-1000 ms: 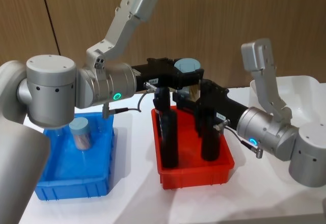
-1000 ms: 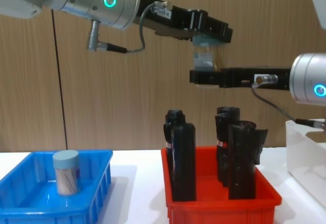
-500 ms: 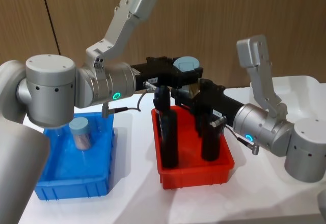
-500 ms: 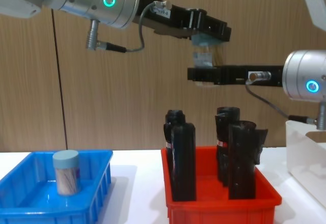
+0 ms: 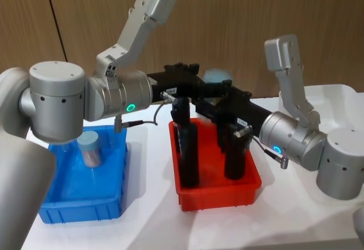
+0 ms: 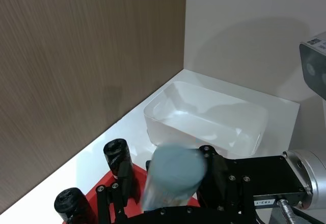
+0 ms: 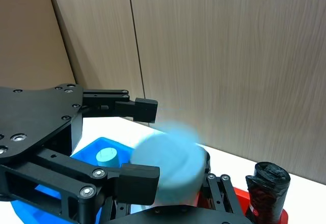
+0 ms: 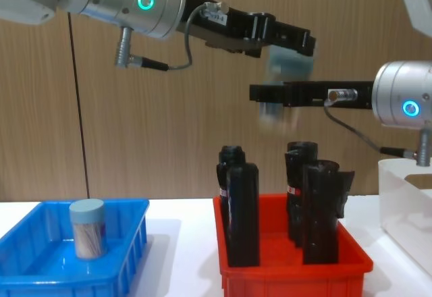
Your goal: Pick the cotton swabs from the blue box and place them into the white box.
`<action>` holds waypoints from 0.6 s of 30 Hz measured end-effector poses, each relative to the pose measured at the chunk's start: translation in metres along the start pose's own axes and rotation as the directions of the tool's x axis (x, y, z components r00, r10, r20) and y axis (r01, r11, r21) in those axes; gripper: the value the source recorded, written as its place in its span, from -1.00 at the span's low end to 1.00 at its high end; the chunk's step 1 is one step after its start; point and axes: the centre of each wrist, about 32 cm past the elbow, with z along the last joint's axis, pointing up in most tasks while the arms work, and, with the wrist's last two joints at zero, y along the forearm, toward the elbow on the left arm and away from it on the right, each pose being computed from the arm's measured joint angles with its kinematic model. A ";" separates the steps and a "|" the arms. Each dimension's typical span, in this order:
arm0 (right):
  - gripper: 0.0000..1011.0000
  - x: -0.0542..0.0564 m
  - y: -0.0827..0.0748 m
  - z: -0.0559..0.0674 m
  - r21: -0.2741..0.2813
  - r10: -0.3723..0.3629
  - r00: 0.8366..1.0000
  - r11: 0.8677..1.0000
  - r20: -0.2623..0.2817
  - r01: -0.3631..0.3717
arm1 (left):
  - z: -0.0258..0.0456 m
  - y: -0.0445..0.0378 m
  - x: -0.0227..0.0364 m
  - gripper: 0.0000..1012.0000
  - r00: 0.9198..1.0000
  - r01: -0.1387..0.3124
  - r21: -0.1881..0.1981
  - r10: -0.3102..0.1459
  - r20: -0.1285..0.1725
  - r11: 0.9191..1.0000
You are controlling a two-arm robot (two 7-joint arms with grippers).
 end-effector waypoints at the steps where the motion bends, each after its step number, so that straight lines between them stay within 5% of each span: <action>1: 0.32 0.000 0.000 0.000 0.001 0.000 1.000 1.000 -0.001 0.000 | 0.0000 0.0000 0.0000 0.97 1.000 0.000 0.000 0.000 0.000 1.000; 18: 0.32 0.004 -0.001 -0.001 0.004 -0.026 1.000 1.000 -0.008 0.026 | 0.0000 0.0000 0.0000 0.97 1.000 0.000 -0.001 0.000 0.001 1.000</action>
